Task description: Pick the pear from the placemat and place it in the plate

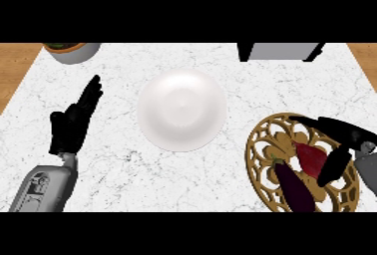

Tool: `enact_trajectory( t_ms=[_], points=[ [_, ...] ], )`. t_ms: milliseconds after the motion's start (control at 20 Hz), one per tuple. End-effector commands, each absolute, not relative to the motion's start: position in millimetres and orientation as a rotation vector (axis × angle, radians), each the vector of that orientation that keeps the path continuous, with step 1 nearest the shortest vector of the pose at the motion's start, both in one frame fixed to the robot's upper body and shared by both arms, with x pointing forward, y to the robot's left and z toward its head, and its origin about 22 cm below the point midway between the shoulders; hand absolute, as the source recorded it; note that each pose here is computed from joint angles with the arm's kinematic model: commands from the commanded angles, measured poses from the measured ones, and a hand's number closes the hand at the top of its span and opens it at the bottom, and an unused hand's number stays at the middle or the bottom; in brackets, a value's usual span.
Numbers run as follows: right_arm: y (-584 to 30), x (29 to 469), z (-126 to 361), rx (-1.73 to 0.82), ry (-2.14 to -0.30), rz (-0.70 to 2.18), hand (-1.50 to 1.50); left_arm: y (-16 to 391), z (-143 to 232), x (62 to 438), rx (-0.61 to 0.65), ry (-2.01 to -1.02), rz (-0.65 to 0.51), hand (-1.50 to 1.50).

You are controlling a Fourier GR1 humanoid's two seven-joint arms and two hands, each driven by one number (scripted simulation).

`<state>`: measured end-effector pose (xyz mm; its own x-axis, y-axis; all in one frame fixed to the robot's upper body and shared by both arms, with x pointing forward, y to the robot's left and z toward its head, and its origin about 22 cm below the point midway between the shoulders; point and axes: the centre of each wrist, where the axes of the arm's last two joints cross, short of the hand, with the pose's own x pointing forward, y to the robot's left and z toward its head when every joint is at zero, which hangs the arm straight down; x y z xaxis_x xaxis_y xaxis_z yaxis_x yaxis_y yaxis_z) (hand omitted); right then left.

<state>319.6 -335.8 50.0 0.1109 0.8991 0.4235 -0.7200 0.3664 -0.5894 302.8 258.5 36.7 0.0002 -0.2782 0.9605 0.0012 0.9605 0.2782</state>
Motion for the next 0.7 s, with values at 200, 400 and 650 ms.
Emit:
enact_trajectory(
  t_ms=[200,400,650],
  points=[
    [-351,323,26,-0.244,-0.808,1.204,-1.50,262,37,307,0.225,-1.542,-0.228,0.00],
    [-317,323,9,-0.326,-0.905,1.213,1.50,258,44,304,0.222,-1.564,-0.208,0.00],
    [-338,337,28,-0.338,-0.906,1.213,1.50,258,41,313,0.212,-1.577,-0.214,0.00]
  ],
)
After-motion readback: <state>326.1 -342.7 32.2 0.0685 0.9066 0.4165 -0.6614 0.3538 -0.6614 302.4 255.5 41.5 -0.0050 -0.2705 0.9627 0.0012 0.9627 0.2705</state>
